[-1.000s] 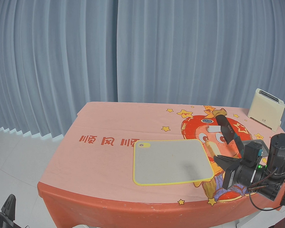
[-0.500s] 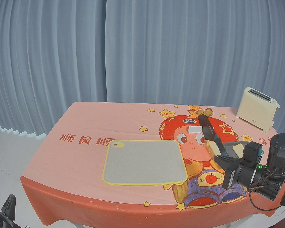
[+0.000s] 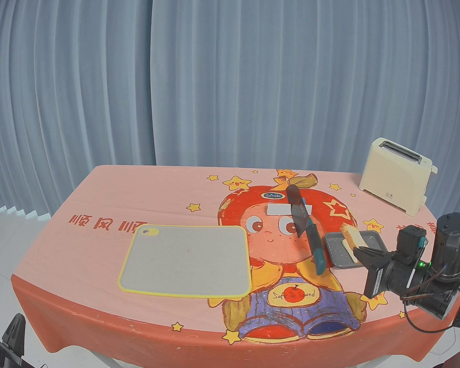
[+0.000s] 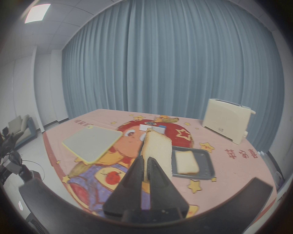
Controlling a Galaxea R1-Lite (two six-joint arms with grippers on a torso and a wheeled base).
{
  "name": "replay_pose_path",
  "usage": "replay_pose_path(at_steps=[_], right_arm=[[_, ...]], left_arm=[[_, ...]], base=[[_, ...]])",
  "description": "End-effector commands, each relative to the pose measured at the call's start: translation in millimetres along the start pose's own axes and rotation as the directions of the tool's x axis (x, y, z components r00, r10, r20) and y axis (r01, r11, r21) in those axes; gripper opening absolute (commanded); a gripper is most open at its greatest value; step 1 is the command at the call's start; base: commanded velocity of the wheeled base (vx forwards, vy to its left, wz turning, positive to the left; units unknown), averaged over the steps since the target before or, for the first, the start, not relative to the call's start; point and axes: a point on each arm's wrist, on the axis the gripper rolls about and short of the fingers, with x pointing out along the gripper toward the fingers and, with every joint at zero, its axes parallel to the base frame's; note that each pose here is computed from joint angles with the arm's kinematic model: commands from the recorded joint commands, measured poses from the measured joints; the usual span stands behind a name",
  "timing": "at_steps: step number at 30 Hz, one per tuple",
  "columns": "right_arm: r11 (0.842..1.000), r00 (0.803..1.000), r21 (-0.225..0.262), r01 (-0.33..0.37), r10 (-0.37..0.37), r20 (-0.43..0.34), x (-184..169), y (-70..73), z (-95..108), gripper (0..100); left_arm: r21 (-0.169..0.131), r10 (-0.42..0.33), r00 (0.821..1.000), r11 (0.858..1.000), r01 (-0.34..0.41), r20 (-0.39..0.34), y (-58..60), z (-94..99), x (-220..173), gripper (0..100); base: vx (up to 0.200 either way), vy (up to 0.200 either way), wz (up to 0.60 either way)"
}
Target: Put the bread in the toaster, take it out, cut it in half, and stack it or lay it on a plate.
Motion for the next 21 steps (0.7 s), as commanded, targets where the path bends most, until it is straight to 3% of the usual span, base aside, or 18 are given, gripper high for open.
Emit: replay_pose_path(at_steps=[1,3,16,21], right_arm=[[0.998,0.998,0.009,0.065,-0.065,-0.028,10,-8.3,-3,0],[0.992,0.991,0.018,0.122,-0.12,-0.06,24,-15.2,-6,0],[0.99,0.973,-0.032,0.135,-0.139,-0.185,68,-8.7,-25,0],[0.99,0.975,-0.029,0.136,-0.139,-0.174,78,-7.1,-24,0]], left_arm=[[0.0,0.001,1.0,1.0,-0.001,-0.016,0.0,-4.9,1,0],[0.0,0.001,1.0,1.0,-0.001,-0.016,0.0,-4.9,1,0],[0.005,-0.001,1.0,1.0,0.001,-0.018,0.0,-5.1,1,0],[0.005,-0.001,1.0,1.0,0.001,-0.016,0.0,-4.9,1,0]], base=[[0.0,0.0,0.0],[0.0,0.0,0.0],[0.0,0.0,0.0],[0.0,0.0,0.0]])
